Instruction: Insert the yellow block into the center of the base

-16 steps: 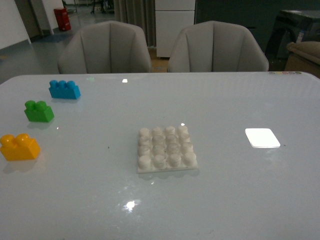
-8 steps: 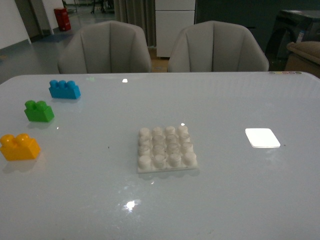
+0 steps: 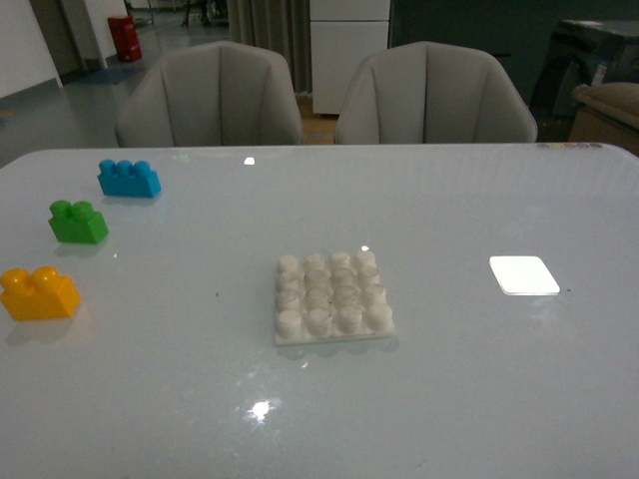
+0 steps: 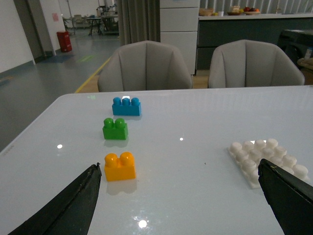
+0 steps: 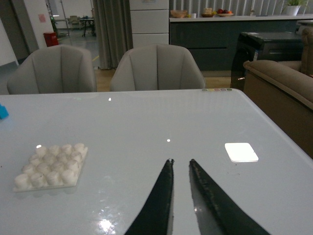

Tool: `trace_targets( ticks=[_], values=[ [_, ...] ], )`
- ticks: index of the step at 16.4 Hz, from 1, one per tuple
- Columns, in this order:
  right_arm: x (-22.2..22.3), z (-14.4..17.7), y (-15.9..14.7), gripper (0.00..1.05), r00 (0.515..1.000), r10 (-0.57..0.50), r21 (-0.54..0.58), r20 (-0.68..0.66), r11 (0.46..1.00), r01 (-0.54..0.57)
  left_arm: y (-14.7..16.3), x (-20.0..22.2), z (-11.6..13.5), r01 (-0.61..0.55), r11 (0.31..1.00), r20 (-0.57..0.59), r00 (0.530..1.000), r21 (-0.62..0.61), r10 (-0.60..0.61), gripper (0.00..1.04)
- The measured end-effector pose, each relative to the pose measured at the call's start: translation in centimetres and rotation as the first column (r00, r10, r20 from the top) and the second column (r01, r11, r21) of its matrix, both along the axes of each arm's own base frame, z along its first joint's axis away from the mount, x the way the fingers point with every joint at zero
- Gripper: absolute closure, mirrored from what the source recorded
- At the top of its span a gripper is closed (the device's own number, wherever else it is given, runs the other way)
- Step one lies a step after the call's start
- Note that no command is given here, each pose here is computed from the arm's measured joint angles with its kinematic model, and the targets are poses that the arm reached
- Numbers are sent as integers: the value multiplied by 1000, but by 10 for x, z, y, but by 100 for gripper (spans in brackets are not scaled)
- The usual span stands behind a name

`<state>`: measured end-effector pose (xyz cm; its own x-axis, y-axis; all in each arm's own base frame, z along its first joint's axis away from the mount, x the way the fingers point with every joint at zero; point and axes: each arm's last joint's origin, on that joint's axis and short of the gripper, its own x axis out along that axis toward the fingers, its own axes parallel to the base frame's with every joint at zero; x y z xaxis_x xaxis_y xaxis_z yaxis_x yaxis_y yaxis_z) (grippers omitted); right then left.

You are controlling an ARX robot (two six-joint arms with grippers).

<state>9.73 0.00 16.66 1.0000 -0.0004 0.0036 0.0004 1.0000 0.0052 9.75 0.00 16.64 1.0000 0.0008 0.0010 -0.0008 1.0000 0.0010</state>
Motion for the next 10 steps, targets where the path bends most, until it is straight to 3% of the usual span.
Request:
trace_targets(
  ticks=[7, 9, 10],
  values=[
    [0, 0, 0, 8, 1000, 0, 0, 0, 1000, 0, 0, 0, 0, 0, 1000, 0, 1000, 0, 0, 7],
    [0, 0, 0, 7, 1000, 0, 0, 0, 1000, 0, 0, 0, 0, 0, 1000, 0, 1000, 0, 0, 7],
    [0, 0, 0, 6, 1000, 0, 0, 0, 1000, 0, 0, -1, -2, -35, 999, -87, 996, -4, 35, 7]
  ],
)
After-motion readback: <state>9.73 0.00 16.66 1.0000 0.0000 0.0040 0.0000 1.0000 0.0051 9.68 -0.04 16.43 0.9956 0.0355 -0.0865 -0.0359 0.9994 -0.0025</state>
